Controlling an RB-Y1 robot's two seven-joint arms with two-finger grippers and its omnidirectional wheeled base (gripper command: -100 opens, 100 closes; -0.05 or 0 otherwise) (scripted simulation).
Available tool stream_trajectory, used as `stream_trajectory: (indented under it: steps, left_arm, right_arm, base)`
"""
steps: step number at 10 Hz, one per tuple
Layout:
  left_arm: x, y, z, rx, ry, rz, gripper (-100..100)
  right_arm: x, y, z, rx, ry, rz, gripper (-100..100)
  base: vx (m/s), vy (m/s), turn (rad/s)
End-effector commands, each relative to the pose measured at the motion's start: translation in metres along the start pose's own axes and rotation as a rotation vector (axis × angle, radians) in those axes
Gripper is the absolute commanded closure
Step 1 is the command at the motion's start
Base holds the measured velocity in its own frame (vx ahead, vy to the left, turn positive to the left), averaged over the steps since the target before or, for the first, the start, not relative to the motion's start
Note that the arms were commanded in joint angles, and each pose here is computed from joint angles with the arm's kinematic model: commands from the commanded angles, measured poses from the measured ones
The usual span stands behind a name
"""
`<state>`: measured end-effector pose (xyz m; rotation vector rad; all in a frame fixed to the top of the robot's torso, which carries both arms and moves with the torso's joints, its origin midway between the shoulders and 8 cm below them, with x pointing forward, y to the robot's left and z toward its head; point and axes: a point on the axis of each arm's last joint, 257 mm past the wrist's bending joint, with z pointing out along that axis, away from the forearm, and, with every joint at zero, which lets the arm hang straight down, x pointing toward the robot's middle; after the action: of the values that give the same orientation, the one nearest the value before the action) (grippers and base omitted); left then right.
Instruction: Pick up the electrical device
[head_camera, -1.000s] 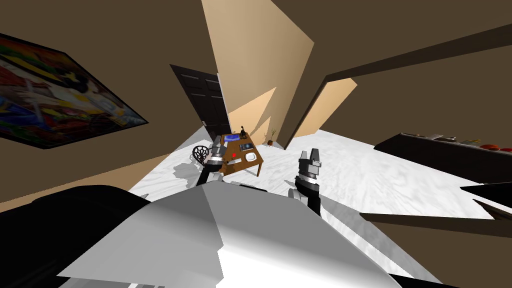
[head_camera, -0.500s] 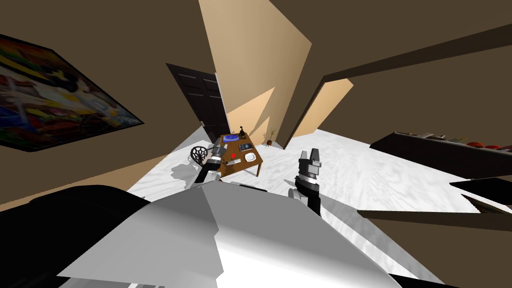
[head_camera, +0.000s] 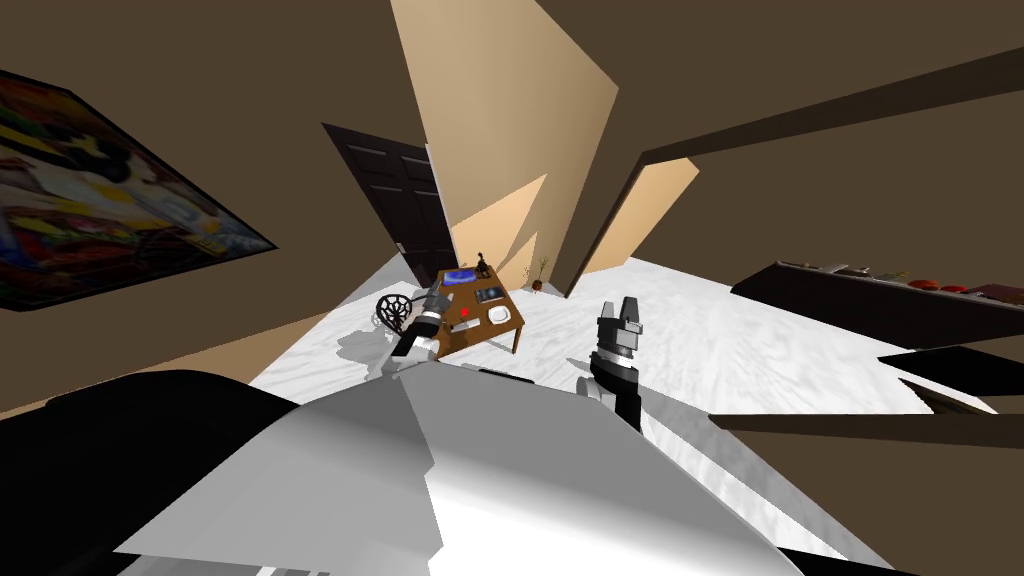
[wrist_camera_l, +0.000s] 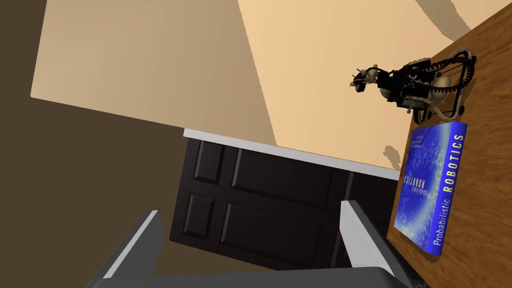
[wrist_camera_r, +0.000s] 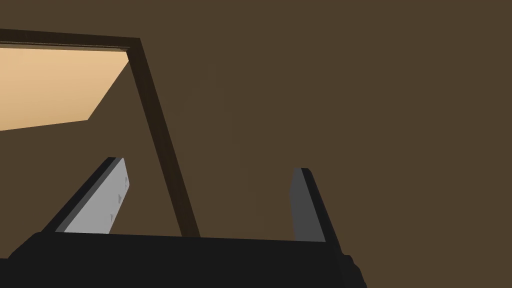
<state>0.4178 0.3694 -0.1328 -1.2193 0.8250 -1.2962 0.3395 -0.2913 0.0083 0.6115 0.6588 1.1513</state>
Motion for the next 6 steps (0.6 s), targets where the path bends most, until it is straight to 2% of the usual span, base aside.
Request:
stream_trajectory:
  steps: [1,2,4,5,6]
  left_arm:
    - [-0.019,0.019,0.001,-0.058,-0.042,-0.054,-100]
    - [-0.019,0.020,0.001,-0.063,-0.043,-0.054,-100]
    - [-0.045,0.044,0.003,-0.131,-0.104,-0.124,-100]
    - [-0.046,0.047,0.002,-0.143,-0.108,-0.130,-100]
    - [-0.060,0.061,0.002,-0.183,-0.145,-0.172,-100]
  right_arm:
    - [0.000,0.000,0.000,0.000,0.000,0.000,0]
    - [0.000,0.000,0.000,0.000,0.000,0.000,0]
    - [0.000,0.000,0.000,0.000,0.000,0.000,0]
    - [0.000,0.000,0.000,0.000,0.000,0.000,0]
    - [0.000,0.000,0.000,0.000,0.000,0.000,0]
  base:
    - [0.012,0.004,-0.054]
    - [0.009,0.003,-0.025]
    - [0.010,0.001,-0.052]
    - [0.008,0.004,-0.019]
    - [0.009,0.002,-0.029]
